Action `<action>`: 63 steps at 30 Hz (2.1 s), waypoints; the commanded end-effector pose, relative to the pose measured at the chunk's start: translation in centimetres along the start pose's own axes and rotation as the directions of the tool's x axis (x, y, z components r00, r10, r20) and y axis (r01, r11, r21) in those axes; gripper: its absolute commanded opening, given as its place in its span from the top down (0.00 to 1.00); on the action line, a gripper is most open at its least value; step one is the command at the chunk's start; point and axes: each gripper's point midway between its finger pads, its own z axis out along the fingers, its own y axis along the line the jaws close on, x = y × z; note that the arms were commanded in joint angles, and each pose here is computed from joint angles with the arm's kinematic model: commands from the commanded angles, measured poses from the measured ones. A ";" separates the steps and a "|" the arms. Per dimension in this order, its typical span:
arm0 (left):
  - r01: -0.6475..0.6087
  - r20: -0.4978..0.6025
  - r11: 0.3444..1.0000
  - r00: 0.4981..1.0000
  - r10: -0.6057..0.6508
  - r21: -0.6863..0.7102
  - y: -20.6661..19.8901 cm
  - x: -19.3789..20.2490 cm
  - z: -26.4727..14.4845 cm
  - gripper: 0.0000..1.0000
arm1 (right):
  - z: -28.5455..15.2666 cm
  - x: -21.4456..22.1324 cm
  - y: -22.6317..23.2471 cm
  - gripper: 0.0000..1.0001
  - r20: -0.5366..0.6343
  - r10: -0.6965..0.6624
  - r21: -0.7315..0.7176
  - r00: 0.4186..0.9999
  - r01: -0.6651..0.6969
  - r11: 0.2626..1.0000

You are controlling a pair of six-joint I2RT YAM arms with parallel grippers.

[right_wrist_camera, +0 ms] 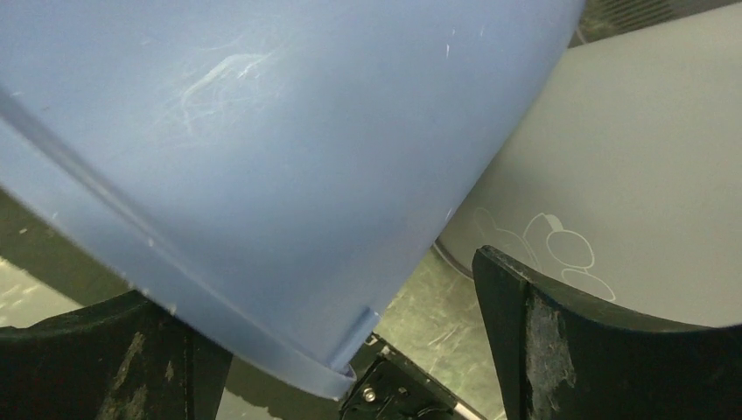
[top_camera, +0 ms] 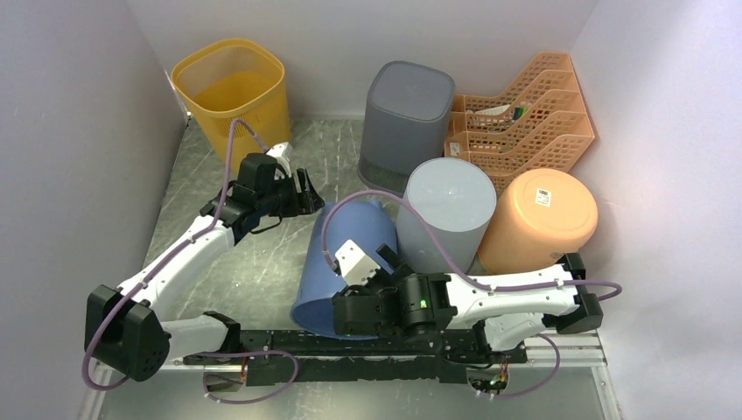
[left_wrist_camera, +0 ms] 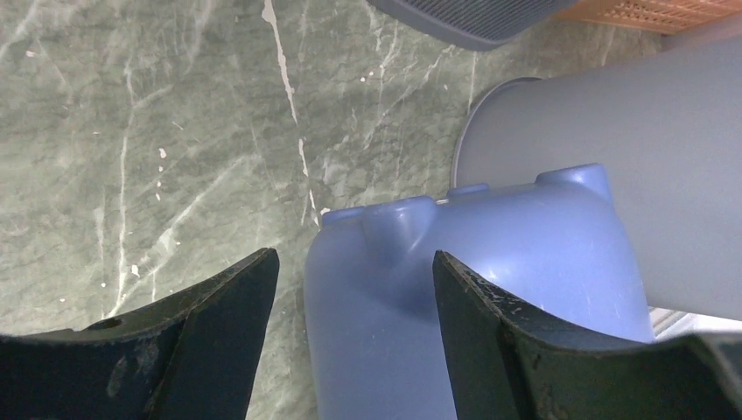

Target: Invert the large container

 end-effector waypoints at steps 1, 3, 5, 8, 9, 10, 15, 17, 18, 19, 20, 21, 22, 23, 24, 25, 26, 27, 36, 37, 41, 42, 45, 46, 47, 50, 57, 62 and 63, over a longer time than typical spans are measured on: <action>-0.025 0.057 0.999 0.998 0.027 -0.040 0.1 -1.5 -1.0 0.24 | 1.0 -1.4 -2.2 0.07 0.059 0.066 0.112 0.996 -0.072 0.991; -0.031 0.064 0.998 0.997 0.034 -0.057 0.3 -1.8 -1.3 0.24 | 1.3 -2.4 -2.6 0.12 0.077 0.072 0.111 0.994 -0.080 0.991; -0.035 0.073 0.997 0.997 0.040 -0.073 0.5 -2.1 -1.6 0.24 | 1.7 -3.1 -2.8 0.16 0.074 0.075 0.100 0.994 -0.082 0.992; -0.040 0.079 0.994 0.996 0.048 -0.099 0.8 -2.4 -2.1 0.24 | 2.3 -4.2 -2.6 0.35 0.075 0.055 0.055 0.996 -0.059 0.997; -0.041 0.080 0.993 0.996 0.050 -0.107 0.9 -2.4 -2.2 0.25 | 2.4 -4.6 -2.5 0.48 0.081 0.047 0.044 0.996 -0.051 0.998; -0.041 0.084 0.993 0.995 0.050 -0.114 1.0 -2.5 -2.4 0.25 | 2.6 -4.8 -2.5 0.57 0.080 0.042 0.037 0.996 -0.046 0.998; -0.030 0.108 0.989 0.993 0.046 -0.142 1.5 -2.7 -3.2 0.25 | 3.3 -6.3 -1.7 0.79 0.081 0.005 -0.040 0.997 -0.001 0.999; -0.019 0.119 0.983 0.992 0.041 -0.181 2.0 -3.1 -3.7 0.26 | 3.6 -7.3 -1.6 0.80 0.086 0.020 -0.097 0.996 -0.011 0.995; -0.009 0.121 0.978 0.992 0.035 -0.208 2.4 -3.3 -4.1 0.27 | 4.0 -8.0 -2.1 0.80 0.087 0.046 -0.117 0.995 -0.036 0.992; 0.002 0.139 0.972 0.990 0.031 -0.234 2.7 -3.7 -4.6 0.29 | 4.3 -8.5 -2.5 0.82 0.089 0.061 -0.135 0.994 -0.048 0.990; 0.019 0.167 0.965 0.986 0.026 -0.261 3.0 -4.3 -5.3 0.30 | 4.7 -9.0 -2.8 0.83 0.087 0.071 -0.154 0.994 -0.057 0.986; 0.038 0.201 0.957 0.979 0.021 -0.286 3.2 -5.1 -6.1 0.32 | 5.0 -9.6 -3.1 0.85 0.090 0.081 -0.170 0.993 -0.065 0.983; 0.058 0.242 0.950 0.970 0.018 -0.307 3.4 -5.9 -7.0 0.34 | 5.3 -10.2 -3.5 0.87 0.097 0.088 -0.179 0.991 -0.069 0.981; 0.078 0.286 0.943 0.958 0.019 -0.324 3.5 -6.9 -8.0 0.35 | 5.7 -11.0 -4.0 0.98 0.107 0.097 -0.180 0.989 -0.077 0.981; 0.097 0.329 0.935 0.944 0.022 -0.341 3.6 -7.8 -9.1 0.37 | 5.8 -11.7 -4.5 1.00 0.118 0.119 -0.174 0.986 -0.097 0.980; 0.111 0.368 0.929 0.929 0.029 -0.354 3.6 -8.8 -10.3 0.38 | 6.0 -12.6 -4.9 1.00 0.138 0.129 -0.177 0.982 -0.103 0.979; 0.126 0.404 0.920 0.914 0.037 -0.371 3.7 -9.7 -11.5 0.40 | 6.1 -13.5 -5.3 1.00 0.160 0.144 -0.187 0.977 -0.113 0.976; 0.143 0.439 0.908 0.897 0.050 -0.395 3.9 -10.6 -12.8 0.40 | 6.3 -14.2 -5.7 1.00 0.175 0.157 -0.202 0.972 -0.121 0.972; 0.205 0.625 0.902 0.775 0.087 -0.379 1.8 -16.2 -21.3 0.40 | 11.1 -16.3 -9.7 1.00 0.140 0.269 -0.251 0.953 -0.229 0.941; 0.193 0.628 0.912 0.773 0.087 -0.363 1.3 -16.5 -21.4 0.40 | 11.4 -16.6 -10.3 1.00 0.137 0.295 -0.261 0.946 -0.253 0.931; 0.126 0.585 0.936 0.806 0.096 -0.327 -0.1 -16.6 -20.1 0.38 | 12.6 -18.9 -12.7 1.00 0.144 0.359 -0.279 0.922 -0.310 0.909; 0.117 0.578 0.941 0.810 0.095 -0.318 -0.3 -16.5 -19.8 0.38 | 12.7 -19.5 -13.2 1.00 0.149 0.363 -0.277 0.920 -0.313 0.908; 0.110 0.577 0.949 0.812 0.086 -0.297 -0.6 -16.4 -19.3 0.37 | 13.7 -21.1 -14.4 1.00 0.146 0.375 -0.276 0.915 -0.327 0.904; 0.107 0.575 0.950 0.813 0.086 -0.293 -0.6 -16.3 -19.2 0.37 | 14.3 -21.3 -14.7 1.00 0.134 0.380 -0.276 0.915 -0.334 0.901; 0.105 0.572 0.950 0.816 0.086 -0.293 -0.7 -16.3 -19.2 0.36 | 14.8 -21.5 -15.0 1.00 0.126 0.386 -0.275 0.914 -0.341 0.899; 0.093 0.549 0.950 0.831 0.091 -0.298 -0.6 -16.0 -18.7 0.35 | 16.7 -21.1 -15.5 1.00 0.093 0.397 -0.272 0.913 -0.360 0.892; 0.106 0.506 0.945 0.859 0.070 -0.310 0.4 -14.2 -17.1 0.32 | 19.2 -18.9 -16.7 0.73 0.051 0.398 -0.235 0.916 -0.376 0.896; 0.107 0.504 0.941 0.861 0.074 -0.321 0.6 -14.0 -17.0 0.31 | 18.7 -19.0 -17.7 0.60 0.073 0.384 -0.199 0.921 -0.363 0.910; 0.104 0.506 0.941 0.859 0.077 -0.321 0.6 -14.2 -17.0 0.31 | 18.4 -19.2 -17.9 0.59 0.079 0.384 -0.194 0.920 -0.364 0.911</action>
